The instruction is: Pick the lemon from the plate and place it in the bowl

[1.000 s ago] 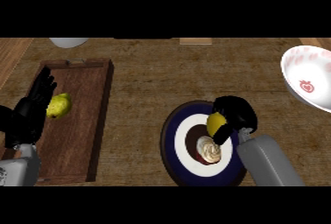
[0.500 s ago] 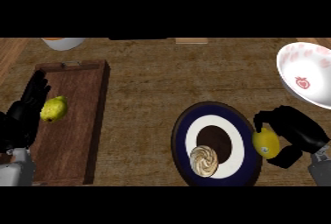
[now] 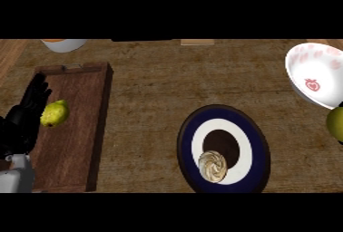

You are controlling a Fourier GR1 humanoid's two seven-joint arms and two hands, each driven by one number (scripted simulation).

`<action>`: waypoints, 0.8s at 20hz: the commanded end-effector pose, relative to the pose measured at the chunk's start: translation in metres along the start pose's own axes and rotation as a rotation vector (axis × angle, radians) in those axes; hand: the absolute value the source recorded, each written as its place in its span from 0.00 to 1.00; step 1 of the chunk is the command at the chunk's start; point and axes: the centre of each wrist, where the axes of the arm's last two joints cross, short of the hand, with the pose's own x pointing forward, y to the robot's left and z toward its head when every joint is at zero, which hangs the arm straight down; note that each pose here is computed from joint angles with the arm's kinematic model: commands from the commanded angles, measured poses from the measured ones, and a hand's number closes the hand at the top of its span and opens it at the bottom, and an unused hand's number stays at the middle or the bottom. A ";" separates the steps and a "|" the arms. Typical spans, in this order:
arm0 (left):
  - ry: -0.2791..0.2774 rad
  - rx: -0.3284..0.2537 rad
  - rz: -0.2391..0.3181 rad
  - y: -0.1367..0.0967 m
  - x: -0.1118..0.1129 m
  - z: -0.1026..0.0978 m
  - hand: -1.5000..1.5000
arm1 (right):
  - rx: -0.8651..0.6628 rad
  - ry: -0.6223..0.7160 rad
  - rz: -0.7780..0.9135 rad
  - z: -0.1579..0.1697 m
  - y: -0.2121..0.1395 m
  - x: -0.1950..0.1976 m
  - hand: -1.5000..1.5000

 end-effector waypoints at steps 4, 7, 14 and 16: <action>-0.021 -0.015 0.002 0.006 0.010 -0.002 0.50 | -0.147 0.102 -0.090 0.024 -0.067 -0.028 1.00; -0.013 -0.023 0.017 -0.005 0.015 -0.010 0.50 | -0.154 0.129 -0.106 0.018 -0.070 -0.051 1.00; -0.032 -0.078 0.010 -0.008 0.005 0.002 0.50 | -0.114 0.182 -0.186 -0.036 -0.065 -0.083 1.00; -0.025 -0.050 -0.001 -0.018 0.018 -0.007 0.50 | -0.120 0.170 -0.214 -0.034 -0.033 -0.098 1.00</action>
